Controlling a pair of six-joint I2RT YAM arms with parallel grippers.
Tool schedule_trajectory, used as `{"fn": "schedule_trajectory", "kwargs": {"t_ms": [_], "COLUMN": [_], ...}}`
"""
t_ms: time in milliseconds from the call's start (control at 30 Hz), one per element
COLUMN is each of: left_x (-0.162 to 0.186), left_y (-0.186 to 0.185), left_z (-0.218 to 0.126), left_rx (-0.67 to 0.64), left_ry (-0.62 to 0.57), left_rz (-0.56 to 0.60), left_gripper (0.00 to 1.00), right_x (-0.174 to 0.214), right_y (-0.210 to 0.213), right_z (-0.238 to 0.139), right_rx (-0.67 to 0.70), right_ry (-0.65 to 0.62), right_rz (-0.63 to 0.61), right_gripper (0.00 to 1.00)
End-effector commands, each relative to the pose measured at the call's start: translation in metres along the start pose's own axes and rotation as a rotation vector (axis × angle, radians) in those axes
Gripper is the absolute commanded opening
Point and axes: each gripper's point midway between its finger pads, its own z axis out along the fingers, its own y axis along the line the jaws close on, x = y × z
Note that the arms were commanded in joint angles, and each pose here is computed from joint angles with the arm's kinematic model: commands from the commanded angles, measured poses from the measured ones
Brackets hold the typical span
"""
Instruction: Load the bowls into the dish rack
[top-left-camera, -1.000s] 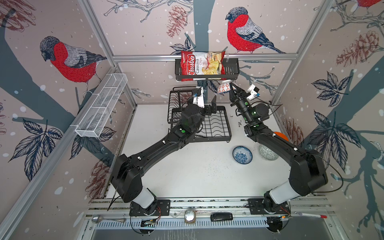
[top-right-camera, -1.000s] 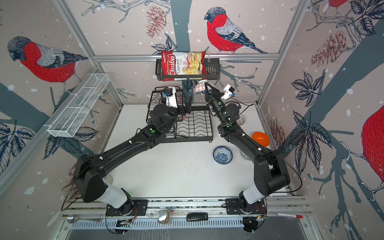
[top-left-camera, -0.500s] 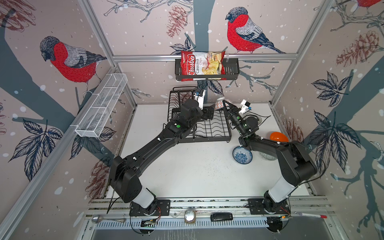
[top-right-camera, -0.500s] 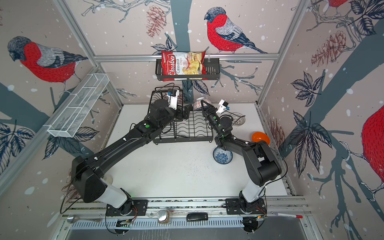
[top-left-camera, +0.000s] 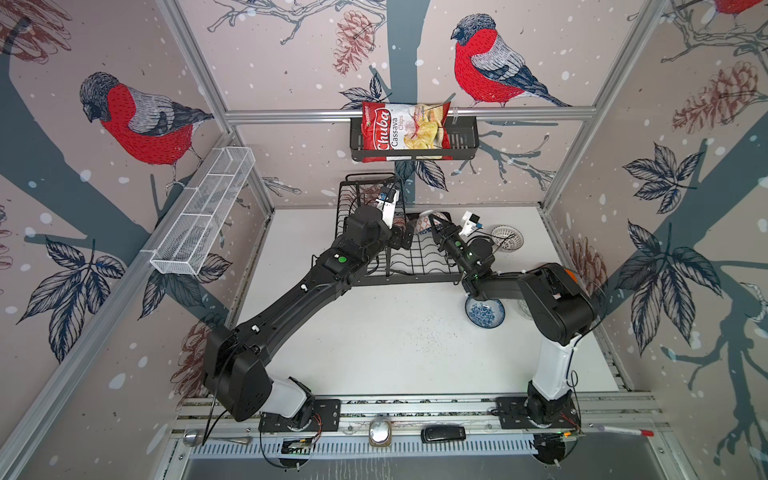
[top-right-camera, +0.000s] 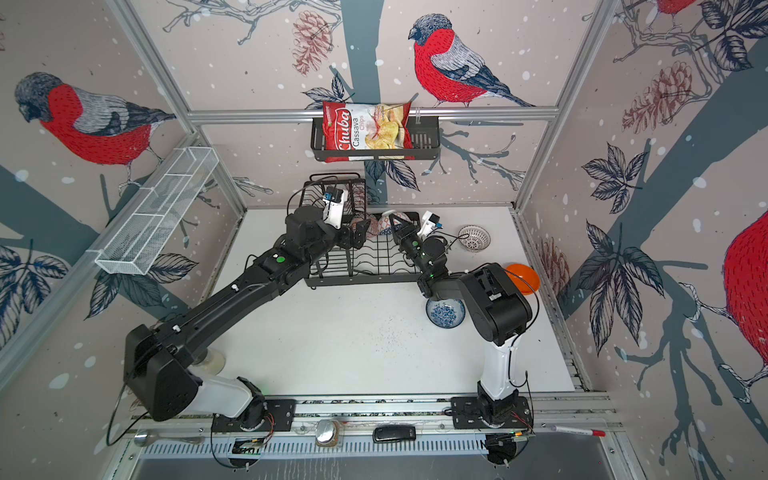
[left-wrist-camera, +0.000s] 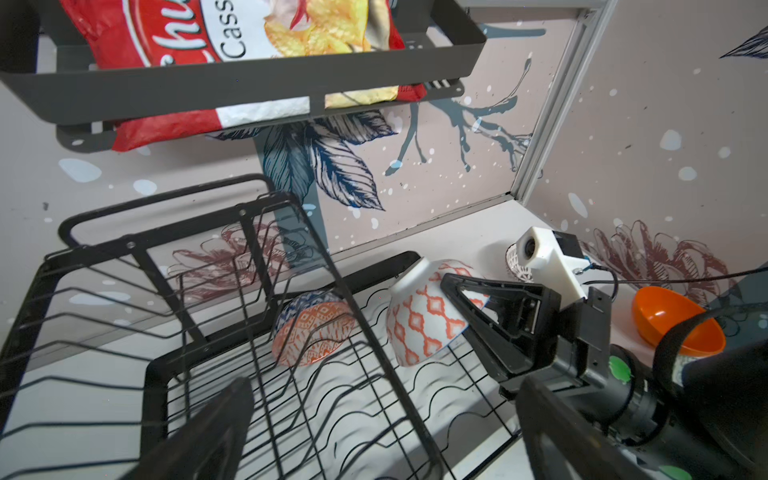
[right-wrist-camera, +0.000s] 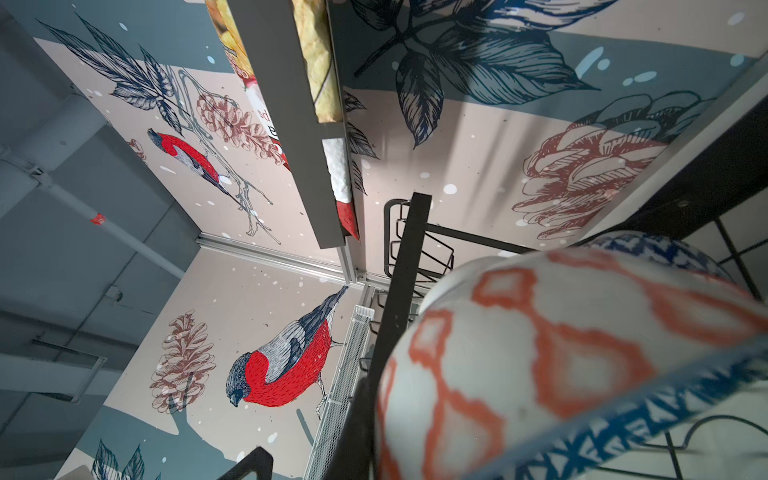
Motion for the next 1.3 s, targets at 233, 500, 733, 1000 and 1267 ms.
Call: {"fn": "schedule_trajectory", "kwargs": {"t_ms": [233,500,733,1000,1267], "left_x": [-0.002,0.008,0.014,0.017,0.02], "left_y": [0.005,0.003,0.002,0.001,0.0], "left_z": [-0.004,0.004,0.009,0.013,0.016], "left_rx": [0.007,0.018,0.023,0.028,0.037], "left_ry": [-0.02,0.011,0.033,0.048,0.064], "left_rz": [0.026,0.016,0.008,0.023,0.017], "left_gripper": [0.98,0.98,0.98,0.98,0.98], "right_x": [0.02,0.033,0.038,0.053,0.059], "right_y": [-0.015,-0.036,-0.05,-0.063,-0.078], "right_z": [0.018,0.026,0.04,0.058,0.064], "right_rx": [-0.036,-0.027,0.001,0.03,0.047], "right_ry": [0.023,0.051,0.065,0.095,0.107], "right_rz": [0.039,0.072,0.104,0.118,0.147], "right_gripper": [0.0,0.0,0.0,0.0,0.0]}}
